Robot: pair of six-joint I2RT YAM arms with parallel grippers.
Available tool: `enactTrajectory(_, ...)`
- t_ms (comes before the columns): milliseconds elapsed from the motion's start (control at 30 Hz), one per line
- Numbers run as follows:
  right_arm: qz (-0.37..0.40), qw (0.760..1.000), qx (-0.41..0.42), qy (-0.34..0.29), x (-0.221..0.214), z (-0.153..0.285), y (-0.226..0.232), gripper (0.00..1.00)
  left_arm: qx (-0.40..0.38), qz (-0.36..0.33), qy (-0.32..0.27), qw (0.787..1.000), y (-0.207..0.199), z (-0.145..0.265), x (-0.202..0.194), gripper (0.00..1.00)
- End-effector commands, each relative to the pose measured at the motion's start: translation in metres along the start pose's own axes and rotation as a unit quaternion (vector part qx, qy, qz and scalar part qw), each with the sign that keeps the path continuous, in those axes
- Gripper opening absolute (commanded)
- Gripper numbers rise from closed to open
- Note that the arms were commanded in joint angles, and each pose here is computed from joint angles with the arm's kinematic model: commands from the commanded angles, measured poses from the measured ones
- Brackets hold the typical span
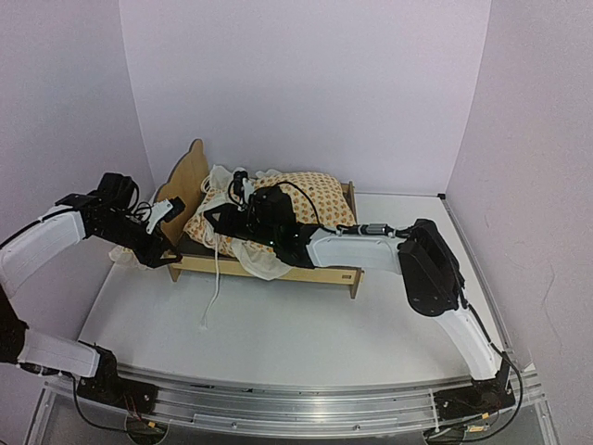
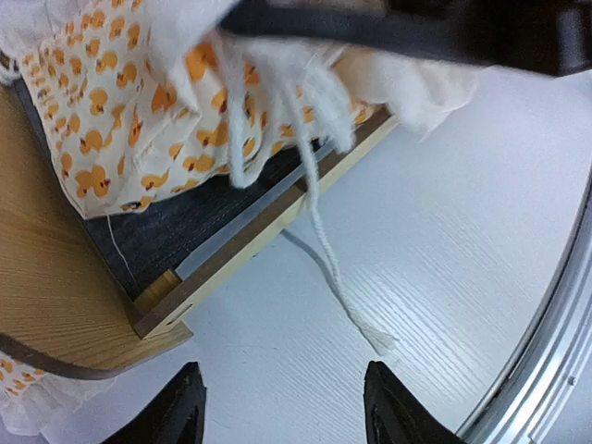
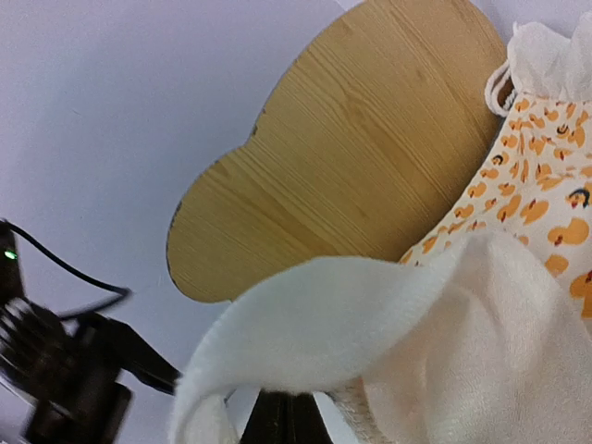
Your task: Set up the pet bed
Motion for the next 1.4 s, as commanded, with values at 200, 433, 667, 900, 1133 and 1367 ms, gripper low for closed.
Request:
enactTrajectory(200, 0.020, 1.000, 0.005, -0.002, 0.002, -0.007, 0.006, 0.00, 0.035, -0.162, -0.136, 0.977, 0.008, -0.019, 0.056, 0.54)
enactTrajectory(433, 0.027, 0.999, -0.003, 0.026, -0.024, -0.017, -0.014, 0.00, 0.094, -0.127, -0.119, 0.980, 0.040, -0.045, 0.050, 0.46)
enactTrajectory(667, 0.029, 0.999, 0.001, 0.032, -0.028, -0.021, -0.017, 0.00, 0.048, -0.146, -0.126, 0.980, 0.030, -0.067, 0.044, 0.46)
enactTrajectory(900, 0.049, 0.995, -0.061, 0.059, -0.058, -0.013, -0.049, 0.00, 0.086, -0.111, -0.115, 0.983, 0.048, -0.061, 0.054, 0.41)
enactTrajectory(1133, 0.069, 0.990, -0.109, 0.064, -0.075, -0.033, -0.068, 0.00, 0.062, -0.072, -0.102, 0.990, 0.033, -0.036, 0.053, 0.45)
enactTrajectory(1367, 0.074, 0.982, -0.168, 0.039, -0.063, -0.020, -0.074, 0.04, 0.086, -0.139, -0.109, 0.981, 0.015, -0.021, 0.034, 0.48)
Point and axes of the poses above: each gripper's point midway between its finger pads, its own z axis back along the fingers, its own y axis along the line the jaws close on, x = y × z, the point moved 2 cm from there along z, back along the fingers, and after that the axes turned 9 degrees about -z, right-handed, at the moved point
